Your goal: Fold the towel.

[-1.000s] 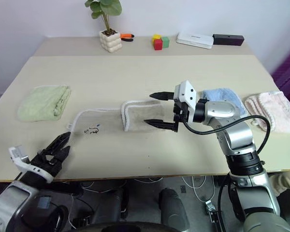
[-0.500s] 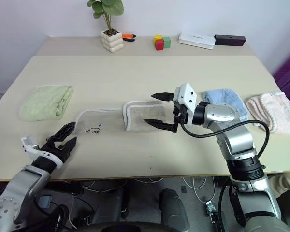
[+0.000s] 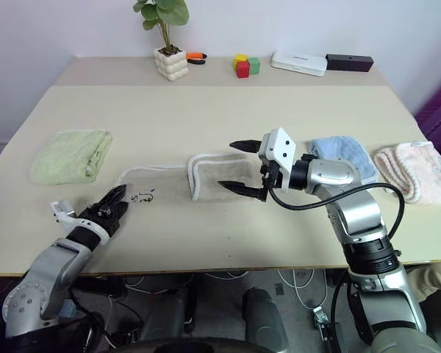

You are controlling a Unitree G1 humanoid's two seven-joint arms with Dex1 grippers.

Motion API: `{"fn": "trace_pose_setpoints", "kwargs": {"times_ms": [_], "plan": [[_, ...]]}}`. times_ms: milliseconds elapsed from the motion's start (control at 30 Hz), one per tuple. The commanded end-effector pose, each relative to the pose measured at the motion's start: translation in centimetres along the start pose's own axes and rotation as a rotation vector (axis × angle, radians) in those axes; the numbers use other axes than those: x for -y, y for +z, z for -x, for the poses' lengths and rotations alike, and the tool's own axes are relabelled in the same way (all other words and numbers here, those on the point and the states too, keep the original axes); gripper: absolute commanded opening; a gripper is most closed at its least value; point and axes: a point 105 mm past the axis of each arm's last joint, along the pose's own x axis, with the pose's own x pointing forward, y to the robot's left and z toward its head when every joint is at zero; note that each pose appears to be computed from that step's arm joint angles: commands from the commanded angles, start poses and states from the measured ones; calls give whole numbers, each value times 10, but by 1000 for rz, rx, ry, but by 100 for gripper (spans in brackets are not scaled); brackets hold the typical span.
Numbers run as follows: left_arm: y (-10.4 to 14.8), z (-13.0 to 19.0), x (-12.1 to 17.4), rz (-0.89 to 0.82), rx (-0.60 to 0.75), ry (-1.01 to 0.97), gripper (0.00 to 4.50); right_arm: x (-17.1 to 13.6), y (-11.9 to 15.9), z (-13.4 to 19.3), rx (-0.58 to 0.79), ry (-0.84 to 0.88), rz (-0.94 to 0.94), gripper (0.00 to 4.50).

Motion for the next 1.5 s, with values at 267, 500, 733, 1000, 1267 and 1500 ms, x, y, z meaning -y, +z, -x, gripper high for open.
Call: {"fn": "trace_pose_setpoints", "kwargs": {"times_ms": [267,500,733,1000,1267,1500], "plan": [[9,-1,20,-39,21,-85,5,8,4,10,-10,-43,69,450],[-12,-5,70,-316,-83,-297,5,33,-16,56,-145,-123,87,450],[-51,-9,103,-671,-334,-518,5,32,-20,57,-141,-137,78,450],[-93,-42,117,-822,-521,-682,5,36,-22,65,-172,-180,96,450],[-134,-61,118,-868,-674,-783,5,33,-31,88,-242,-206,93,450],[-160,-68,107,-901,-781,-813,5,28,-37,99,-286,-251,45,450]]}}
